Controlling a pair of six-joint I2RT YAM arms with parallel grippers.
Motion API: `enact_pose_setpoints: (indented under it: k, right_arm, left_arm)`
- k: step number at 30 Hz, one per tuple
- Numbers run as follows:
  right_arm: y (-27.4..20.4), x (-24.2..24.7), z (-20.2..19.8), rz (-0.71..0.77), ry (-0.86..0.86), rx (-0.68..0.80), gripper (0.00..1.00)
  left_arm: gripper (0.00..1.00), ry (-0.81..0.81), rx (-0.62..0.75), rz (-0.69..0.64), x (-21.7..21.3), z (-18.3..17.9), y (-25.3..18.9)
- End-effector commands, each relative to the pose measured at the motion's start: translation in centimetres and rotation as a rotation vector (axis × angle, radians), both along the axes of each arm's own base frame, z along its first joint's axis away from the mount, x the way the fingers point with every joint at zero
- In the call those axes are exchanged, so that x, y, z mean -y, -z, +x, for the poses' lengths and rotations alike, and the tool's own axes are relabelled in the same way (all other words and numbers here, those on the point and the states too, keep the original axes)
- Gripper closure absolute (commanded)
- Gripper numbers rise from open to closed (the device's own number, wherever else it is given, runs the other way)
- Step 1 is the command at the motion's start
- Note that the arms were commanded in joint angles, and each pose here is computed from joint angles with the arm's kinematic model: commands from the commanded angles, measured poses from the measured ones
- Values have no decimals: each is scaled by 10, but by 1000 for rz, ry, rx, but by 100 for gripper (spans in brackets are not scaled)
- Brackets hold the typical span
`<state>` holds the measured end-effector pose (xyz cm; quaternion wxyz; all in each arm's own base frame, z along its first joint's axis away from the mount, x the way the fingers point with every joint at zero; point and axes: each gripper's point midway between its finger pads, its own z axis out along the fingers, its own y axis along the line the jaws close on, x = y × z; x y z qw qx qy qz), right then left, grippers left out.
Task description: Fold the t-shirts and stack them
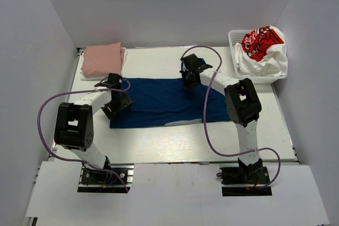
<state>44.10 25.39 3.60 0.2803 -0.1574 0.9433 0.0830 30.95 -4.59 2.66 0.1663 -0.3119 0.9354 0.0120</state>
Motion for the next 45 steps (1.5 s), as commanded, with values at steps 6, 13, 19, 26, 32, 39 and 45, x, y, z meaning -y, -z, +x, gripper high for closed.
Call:
enact_pose_setpoints:
  k: [6,13,19,26,32,39,45]
  right_arm:
    - [-38,-30,7,57,-26,96,100]
    - [-40,-37,23,90,25,116,68]
    - [-67,-17,15,82,71,163,10]
    - [-81,65,-43,109,257,191,10]
    - [-22,93,-89,189,298,3,10]
    - [12,107,-119,300,365,-117,10]
    - [39,136,-193,248,470,-215,10]
  left_arm:
    - [0,4,37,-12,1,8,-8]
    - [0,4,37,-12,1,8,-8]
    - [0,4,46,-13,0,6,-11]
    - [0,11,54,-35,4,5,-9]
    - [0,29,34,-88,14,0,7]
    - [0,-2,-64,-57,5,-34,32]
    - [0,-43,-102,-81,4,-75,36]
